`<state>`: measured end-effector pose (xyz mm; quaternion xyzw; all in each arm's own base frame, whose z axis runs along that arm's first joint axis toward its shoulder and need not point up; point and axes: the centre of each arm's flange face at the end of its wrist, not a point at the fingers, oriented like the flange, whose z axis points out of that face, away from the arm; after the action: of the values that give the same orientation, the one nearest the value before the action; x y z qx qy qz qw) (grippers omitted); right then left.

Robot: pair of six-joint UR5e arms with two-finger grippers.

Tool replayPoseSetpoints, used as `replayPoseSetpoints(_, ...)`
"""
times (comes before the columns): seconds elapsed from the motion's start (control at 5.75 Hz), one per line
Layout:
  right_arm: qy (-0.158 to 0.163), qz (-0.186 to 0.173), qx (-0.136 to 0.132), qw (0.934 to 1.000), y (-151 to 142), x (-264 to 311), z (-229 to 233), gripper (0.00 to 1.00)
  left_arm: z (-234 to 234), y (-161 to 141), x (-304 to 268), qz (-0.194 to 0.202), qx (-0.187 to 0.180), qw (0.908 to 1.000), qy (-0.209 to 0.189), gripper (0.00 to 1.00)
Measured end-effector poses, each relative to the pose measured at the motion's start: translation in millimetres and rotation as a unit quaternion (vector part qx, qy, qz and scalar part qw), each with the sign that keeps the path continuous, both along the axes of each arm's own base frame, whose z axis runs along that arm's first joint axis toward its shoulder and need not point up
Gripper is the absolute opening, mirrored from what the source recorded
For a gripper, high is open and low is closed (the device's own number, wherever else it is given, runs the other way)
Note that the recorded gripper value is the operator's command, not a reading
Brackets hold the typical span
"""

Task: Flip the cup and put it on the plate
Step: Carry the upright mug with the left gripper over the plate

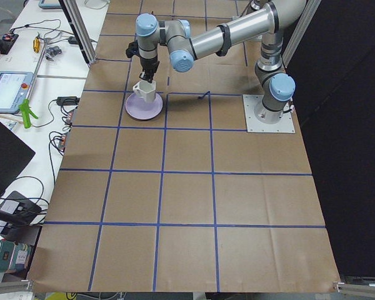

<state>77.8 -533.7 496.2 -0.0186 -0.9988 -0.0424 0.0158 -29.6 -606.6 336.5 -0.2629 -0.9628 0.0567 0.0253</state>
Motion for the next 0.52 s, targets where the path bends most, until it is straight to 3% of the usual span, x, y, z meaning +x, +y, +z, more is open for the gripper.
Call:
replayPoseSetpoints(0.17,0.000,0.000,0.000,1.0000,0.0,0.0,0.0,1.00,-24.8,-3.8,-4.5,-0.005,-0.003,0.9999,-0.009,0.06)
replayPoseSetpoints(0.35,0.000,0.000,0.000,1.0000,0.0,0.0,0.0,1.00,-50.8,-11.2,-12.1,-0.012,-0.004,0.9998,-0.014,0.22)
replayPoseSetpoints(0.52,0.000,0.000,0.000,1.0000,0.0,0.0,0.0,1.00,-66.6,-16.4,-20.6,-0.018,-0.007,0.9997,-0.016,0.98)
